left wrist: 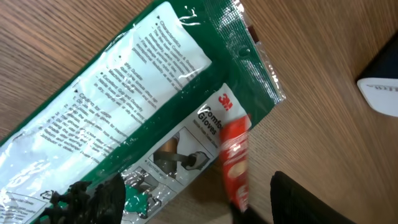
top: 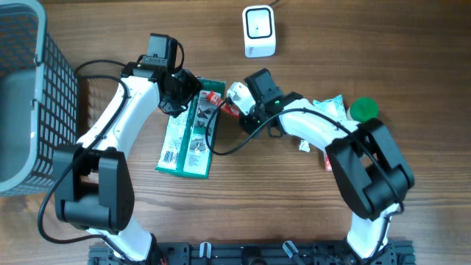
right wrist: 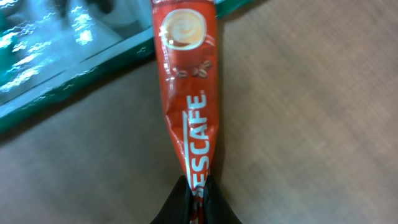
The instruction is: Scan the item barcode
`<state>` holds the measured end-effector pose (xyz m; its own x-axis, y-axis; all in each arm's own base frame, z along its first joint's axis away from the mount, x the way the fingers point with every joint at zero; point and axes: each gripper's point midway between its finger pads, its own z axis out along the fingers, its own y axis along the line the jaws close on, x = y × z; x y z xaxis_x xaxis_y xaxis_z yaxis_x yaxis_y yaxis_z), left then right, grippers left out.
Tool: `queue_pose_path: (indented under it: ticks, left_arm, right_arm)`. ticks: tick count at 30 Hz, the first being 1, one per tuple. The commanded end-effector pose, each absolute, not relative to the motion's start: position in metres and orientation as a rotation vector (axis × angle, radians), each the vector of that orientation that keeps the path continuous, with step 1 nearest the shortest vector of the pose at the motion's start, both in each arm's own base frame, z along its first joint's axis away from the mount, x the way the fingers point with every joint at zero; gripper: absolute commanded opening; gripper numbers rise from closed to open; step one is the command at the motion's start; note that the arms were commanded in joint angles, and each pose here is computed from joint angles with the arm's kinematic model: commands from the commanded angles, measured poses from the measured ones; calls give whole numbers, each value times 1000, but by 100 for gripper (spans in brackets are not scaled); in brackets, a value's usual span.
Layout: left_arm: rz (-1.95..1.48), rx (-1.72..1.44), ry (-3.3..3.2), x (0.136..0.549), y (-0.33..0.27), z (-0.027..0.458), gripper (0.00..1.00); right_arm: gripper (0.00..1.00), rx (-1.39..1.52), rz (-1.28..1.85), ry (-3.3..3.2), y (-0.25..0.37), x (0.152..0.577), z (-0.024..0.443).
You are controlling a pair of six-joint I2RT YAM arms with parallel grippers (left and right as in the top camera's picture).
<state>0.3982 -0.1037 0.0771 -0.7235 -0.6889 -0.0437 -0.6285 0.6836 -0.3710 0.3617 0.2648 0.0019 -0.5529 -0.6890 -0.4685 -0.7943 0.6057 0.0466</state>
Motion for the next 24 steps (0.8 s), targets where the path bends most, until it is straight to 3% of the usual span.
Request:
queue_pose_path:
  ticks: [1, 4, 8, 11, 14, 19, 21, 24]
  left_arm:
    - [-735, -869, 2797, 395, -134, 82, 68]
    - [-810, -829, 2804, 395, -142, 86, 69]
    - [-966, -794, 2812, 391, -159, 95, 65]
    - [-989, -789, 2815, 390, -161, 96, 50]
    - [-1031, -780, 2817, 389, -165, 99, 28]
    - [-1196, -713, 2788, 391, -181, 113, 27]
    - [-1197, -711, 2785, 391, -181, 113, 34]
    - [-1197, -712, 2786, 391, -181, 113, 33]
  right_arm:
    - [4, -998, 745, 2451, 290, 332, 65]
    - [4, -938, 1056, 2346, 312, 309, 130]
    - [4, -777, 1114, 2404, 314, 311, 141]
    - [4, -711, 1134, 2456, 312, 309, 139]
    - [4, -658, 1149, 2498, 311, 307, 138]
    - [4, -618, 1159, 2553, 308, 302, 134]
    - [4, -617, 1159, 2557, 308, 301, 133]
    - [4, -587, 1123, 2569, 305, 305, 131]
